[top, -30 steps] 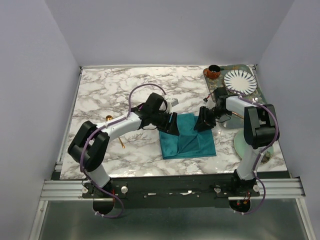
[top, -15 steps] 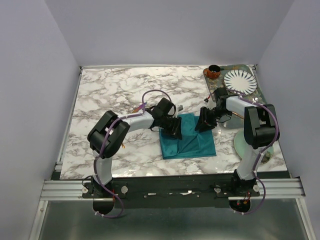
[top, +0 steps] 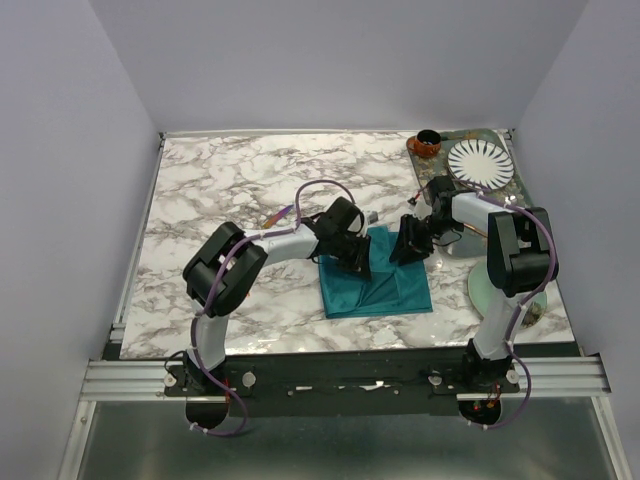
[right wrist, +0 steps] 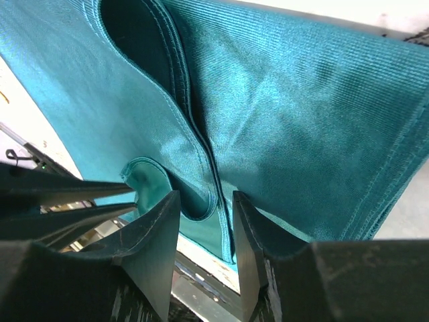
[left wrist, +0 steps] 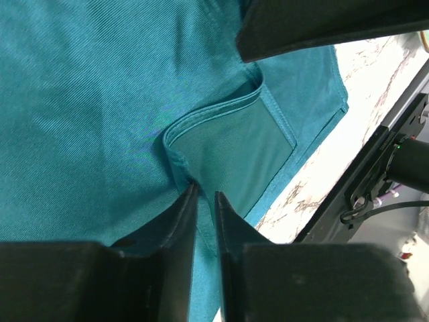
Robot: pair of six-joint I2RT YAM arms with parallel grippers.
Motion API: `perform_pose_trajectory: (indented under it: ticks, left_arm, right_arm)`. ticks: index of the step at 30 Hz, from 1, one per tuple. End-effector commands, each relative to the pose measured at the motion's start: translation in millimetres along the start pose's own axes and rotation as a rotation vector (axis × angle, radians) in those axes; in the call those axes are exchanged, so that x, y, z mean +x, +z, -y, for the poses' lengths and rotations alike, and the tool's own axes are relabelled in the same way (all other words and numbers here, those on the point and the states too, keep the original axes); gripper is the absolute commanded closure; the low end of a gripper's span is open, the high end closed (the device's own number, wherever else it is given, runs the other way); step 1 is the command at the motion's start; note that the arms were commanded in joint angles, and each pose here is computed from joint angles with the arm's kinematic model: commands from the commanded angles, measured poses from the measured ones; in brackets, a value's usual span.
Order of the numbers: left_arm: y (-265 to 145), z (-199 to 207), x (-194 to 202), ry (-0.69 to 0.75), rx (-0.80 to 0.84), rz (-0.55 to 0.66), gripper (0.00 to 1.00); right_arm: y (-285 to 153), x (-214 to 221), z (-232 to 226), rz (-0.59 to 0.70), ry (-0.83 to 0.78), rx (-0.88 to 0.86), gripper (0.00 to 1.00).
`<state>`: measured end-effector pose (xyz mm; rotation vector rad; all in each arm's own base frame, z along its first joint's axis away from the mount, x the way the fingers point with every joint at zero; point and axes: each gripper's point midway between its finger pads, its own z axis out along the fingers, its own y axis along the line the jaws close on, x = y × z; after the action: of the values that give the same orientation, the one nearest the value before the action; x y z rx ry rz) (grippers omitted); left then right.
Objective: Fold the napkin into a case and place the utensils inside
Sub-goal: Fold the rectangle-folded napkin at the center of the board.
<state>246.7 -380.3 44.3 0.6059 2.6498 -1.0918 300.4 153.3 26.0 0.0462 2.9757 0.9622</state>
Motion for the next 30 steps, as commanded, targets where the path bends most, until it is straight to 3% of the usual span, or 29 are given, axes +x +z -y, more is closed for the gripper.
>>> perform_pose_trajectory:
  ticks: [1, 9, 16, 20, 22, 28, 30]
  left_arm:
    - [0.1, 12.0, -12.1, 0.032, -0.012, 0.04, 0.77]
    - [-8.2, -28.5, -8.0, -0.006, -0.224, 0.057, 0.75]
    - [-4.4, -35.2, -7.0, -0.008, -0.24, 0.047, 0.65]
    - [-1.6, -34.5, -6.3, -0.01, -0.232, 0.034, 0.64]
    - [-0.4, -31.1, -6.5, -0.006, -0.215, 0.03, 0.67]
    - [-5.7, -8.7, -14.1, 0.05, -0.164, 0.05, 1.0]
    - [-7.0, -2.2, -15.2, 0.062, -0.153, 0.055, 1.0]
  right_arm:
    - [1.7, 7.2, 2.5, -0.024, 0.02, 0.007, 0.55]
    - [-0.3, 6.1, 2.0, -0.016, 0.014, 0.011, 0.54]
    - [0.0, 6.4, 3.1, -0.016, 0.015, 0.016, 0.54]
    - [-0.7, 5.2, 2.3, -0.014, 0.014, 0.016, 0.53]
    - [-0.7, 5.5, 2.7, -0.016, 0.016, 0.015, 0.53]
    - [-2.1, 5.8, 0.3, -0.017, 0.015, 0.01, 0.51]
    - [-3.6, 5.2, -0.2, -0.016, 0.015, 0.01, 0.48]
